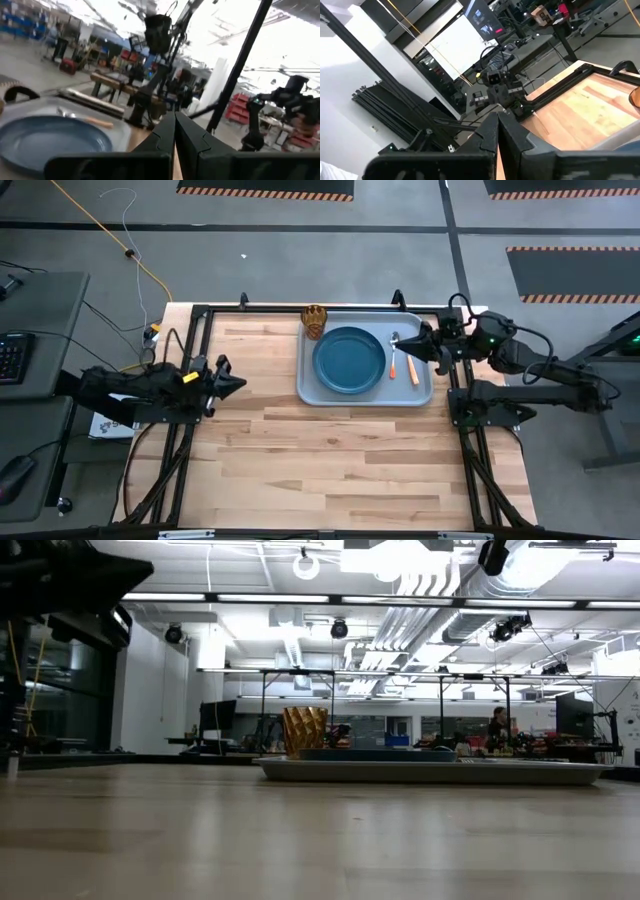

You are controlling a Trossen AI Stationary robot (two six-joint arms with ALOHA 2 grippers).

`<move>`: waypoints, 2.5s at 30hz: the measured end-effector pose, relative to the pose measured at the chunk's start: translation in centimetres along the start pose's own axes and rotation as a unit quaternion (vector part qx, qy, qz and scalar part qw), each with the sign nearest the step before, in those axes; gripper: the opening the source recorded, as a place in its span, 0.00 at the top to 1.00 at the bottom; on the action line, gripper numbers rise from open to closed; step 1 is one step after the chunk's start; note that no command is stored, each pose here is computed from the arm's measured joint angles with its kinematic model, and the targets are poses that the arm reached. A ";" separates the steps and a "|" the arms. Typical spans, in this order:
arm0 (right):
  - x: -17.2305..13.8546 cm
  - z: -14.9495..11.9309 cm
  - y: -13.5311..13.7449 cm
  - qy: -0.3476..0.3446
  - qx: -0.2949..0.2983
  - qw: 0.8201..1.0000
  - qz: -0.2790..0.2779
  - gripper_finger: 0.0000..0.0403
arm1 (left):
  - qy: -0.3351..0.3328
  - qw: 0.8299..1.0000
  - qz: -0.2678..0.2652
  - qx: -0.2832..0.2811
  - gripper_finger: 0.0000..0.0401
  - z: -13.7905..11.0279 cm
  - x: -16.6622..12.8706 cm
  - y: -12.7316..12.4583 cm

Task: Pick and place plate/cup/fork/spoon on tray
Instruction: Return to Home Position

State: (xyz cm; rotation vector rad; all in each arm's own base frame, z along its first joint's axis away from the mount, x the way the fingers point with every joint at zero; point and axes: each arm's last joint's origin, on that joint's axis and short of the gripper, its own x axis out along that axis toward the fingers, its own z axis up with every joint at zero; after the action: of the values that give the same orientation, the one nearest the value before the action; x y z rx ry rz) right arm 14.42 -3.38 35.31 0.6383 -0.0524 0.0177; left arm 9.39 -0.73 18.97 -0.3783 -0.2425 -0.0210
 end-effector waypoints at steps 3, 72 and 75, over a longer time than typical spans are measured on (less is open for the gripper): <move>0.1 -0.2 0.2 -0.001 0.001 1.000 -0.001 1.00 | -0.003 1.000 0.018 0.018 1.00 0.0 0.0 0.2; -5.5 -16.9 -8.0 0.024 -0.166 0.986 -0.015 1.00 | 0.016 0.998 0.033 0.045 1.00 -0.3 0.0 0.7; -5.5 -17.1 -8.0 0.040 -0.150 0.988 -0.003 1.00 | 0.019 0.998 0.034 0.046 1.00 -0.3 0.0 0.7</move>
State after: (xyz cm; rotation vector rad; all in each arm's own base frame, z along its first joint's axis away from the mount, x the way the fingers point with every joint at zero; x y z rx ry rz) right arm 9.94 0.39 16.54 0.3360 0.0249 0.0298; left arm 9.54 -0.21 18.45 -0.2947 -0.1922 0.0503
